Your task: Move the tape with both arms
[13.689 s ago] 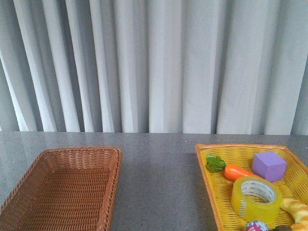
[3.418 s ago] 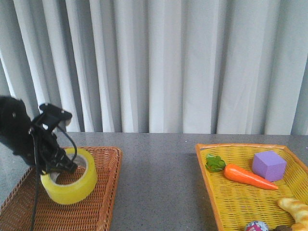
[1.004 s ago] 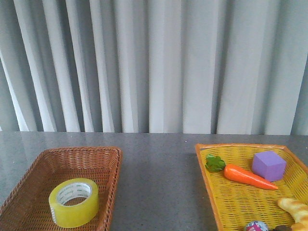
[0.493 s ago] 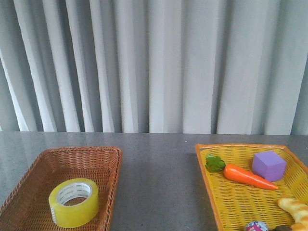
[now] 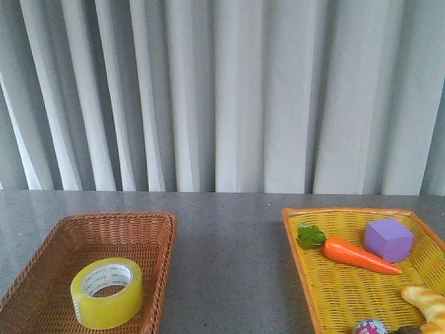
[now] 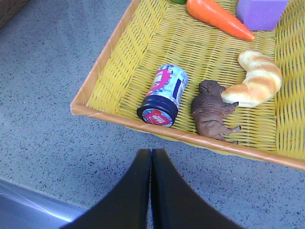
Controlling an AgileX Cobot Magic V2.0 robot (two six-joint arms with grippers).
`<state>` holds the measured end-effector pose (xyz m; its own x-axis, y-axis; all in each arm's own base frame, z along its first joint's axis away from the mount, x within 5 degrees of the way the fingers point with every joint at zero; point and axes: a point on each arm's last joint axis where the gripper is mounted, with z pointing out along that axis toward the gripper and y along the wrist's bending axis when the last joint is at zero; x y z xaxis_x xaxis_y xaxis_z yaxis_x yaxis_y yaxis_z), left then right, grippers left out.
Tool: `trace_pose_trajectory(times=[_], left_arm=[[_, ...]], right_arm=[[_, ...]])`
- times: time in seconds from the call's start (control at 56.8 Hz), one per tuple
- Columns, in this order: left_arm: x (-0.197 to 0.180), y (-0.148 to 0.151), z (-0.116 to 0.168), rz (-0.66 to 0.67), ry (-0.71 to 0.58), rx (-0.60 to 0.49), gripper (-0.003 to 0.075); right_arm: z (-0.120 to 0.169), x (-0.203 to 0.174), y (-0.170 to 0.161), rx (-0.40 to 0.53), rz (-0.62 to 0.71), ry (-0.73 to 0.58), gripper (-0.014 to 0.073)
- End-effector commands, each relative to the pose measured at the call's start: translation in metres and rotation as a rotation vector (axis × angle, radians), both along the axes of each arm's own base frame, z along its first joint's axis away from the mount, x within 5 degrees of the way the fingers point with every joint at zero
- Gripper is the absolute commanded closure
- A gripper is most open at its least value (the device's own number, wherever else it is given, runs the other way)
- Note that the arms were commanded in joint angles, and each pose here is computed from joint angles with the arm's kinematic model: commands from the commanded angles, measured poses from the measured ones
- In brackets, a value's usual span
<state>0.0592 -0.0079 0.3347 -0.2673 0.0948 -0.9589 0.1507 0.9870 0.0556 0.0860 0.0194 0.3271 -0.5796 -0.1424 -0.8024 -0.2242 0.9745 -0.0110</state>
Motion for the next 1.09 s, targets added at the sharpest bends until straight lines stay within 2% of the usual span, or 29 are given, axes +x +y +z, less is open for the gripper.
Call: trace_pose_trajectory(times=[0.0,0.247,0.37,0.581,0.758,1.075], left_arm=[[0.003,-0.001,0.013,0.001,-0.074,-0.028,0.0727],[-0.009,0.003,0.008,0.036,-0.132,-0.011,0.0727],[-0.012,0.006,-0.02,0.084,-0.222,-0.019,0.0727],[-0.008,0.007,-0.084,0.119,-0.393,-0.03,0.0727],[-0.006,0.007,-0.116,0.115,-0.508,-0.046,0.0727],[-0.005,0.007,-0.12,0.122,-0.44,-0.088,0.0727]], right_arm=[[0.011,0.003,0.0,0.013,-0.007,-0.075,0.0602],[0.011,0.003,0.0,0.013,-0.007,-0.075,0.0602],[0.011,0.003,0.0,0.016,-0.006,-0.074,0.0602],[0.011,0.003,0.0,0.016,-0.006,-0.074,0.0602],[0.011,0.003,0.0,0.016,-0.006,-0.074,0.0602],[0.011,0.003,0.0,0.017,-0.006,-0.073,0.0602]])
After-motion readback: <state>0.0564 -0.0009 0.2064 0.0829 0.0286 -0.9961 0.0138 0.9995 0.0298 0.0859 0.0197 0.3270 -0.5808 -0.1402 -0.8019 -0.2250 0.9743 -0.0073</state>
